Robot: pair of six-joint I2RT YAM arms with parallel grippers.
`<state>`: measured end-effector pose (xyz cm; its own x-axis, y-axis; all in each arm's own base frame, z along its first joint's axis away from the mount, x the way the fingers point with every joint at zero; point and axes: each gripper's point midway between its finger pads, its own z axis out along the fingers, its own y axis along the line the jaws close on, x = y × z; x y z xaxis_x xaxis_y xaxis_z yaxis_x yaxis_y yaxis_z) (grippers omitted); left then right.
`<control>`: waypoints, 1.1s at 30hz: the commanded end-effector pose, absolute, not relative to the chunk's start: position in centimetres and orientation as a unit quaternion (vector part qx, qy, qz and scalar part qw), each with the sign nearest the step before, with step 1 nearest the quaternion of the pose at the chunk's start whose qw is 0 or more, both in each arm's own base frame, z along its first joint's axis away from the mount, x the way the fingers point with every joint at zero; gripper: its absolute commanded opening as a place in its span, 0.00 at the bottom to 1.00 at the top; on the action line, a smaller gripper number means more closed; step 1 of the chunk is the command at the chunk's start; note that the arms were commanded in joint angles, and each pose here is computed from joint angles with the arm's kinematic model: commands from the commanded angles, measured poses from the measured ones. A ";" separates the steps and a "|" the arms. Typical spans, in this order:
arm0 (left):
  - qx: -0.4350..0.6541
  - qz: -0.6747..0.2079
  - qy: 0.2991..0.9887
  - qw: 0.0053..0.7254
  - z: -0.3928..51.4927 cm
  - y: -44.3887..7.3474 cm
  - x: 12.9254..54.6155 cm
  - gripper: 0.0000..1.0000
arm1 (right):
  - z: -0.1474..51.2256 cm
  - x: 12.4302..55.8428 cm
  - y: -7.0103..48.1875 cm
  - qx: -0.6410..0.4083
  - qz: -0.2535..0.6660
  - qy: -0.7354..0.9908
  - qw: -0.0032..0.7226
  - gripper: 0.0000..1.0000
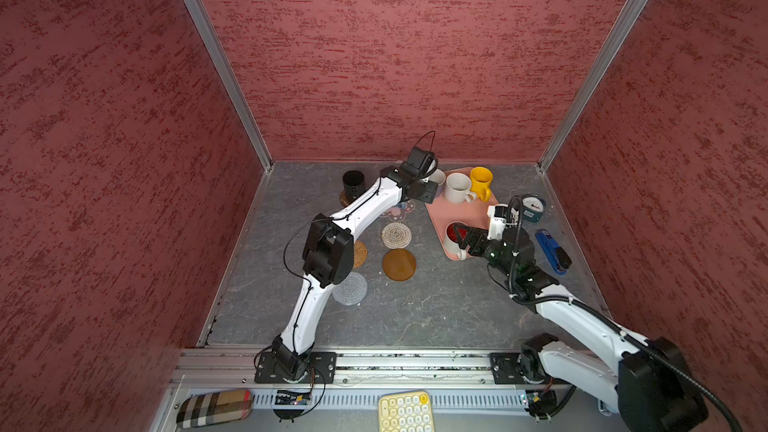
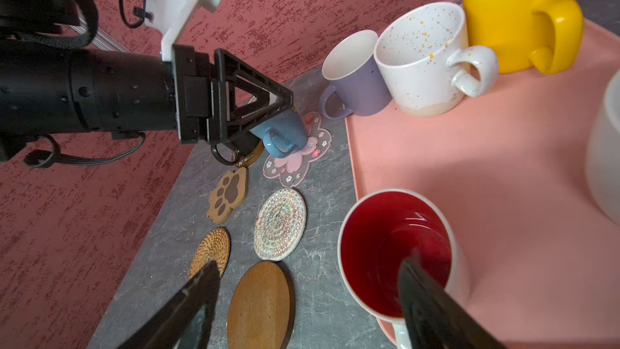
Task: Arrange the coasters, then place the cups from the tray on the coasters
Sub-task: 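Reach the left gripper to the lilac mug while the right withdraws to the tray, then lower the left gripper into the lilac mug on the tray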
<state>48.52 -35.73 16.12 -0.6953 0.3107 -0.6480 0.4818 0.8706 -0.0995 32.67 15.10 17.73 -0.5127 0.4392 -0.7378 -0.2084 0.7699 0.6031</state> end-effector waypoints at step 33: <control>0.228 -0.168 0.904 0.321 8.9 -37.1 54.5 0.46 | 16.8 34.6 15.2 0.090 0.337 0.790 0.505 0.83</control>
<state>54.17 -36.31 10.29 -0.6999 0.2903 -0.6526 0.5023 0.8496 -0.1608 34.08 15.58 15.95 -0.5170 0.4667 -0.7176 -0.1887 0.7556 0.6273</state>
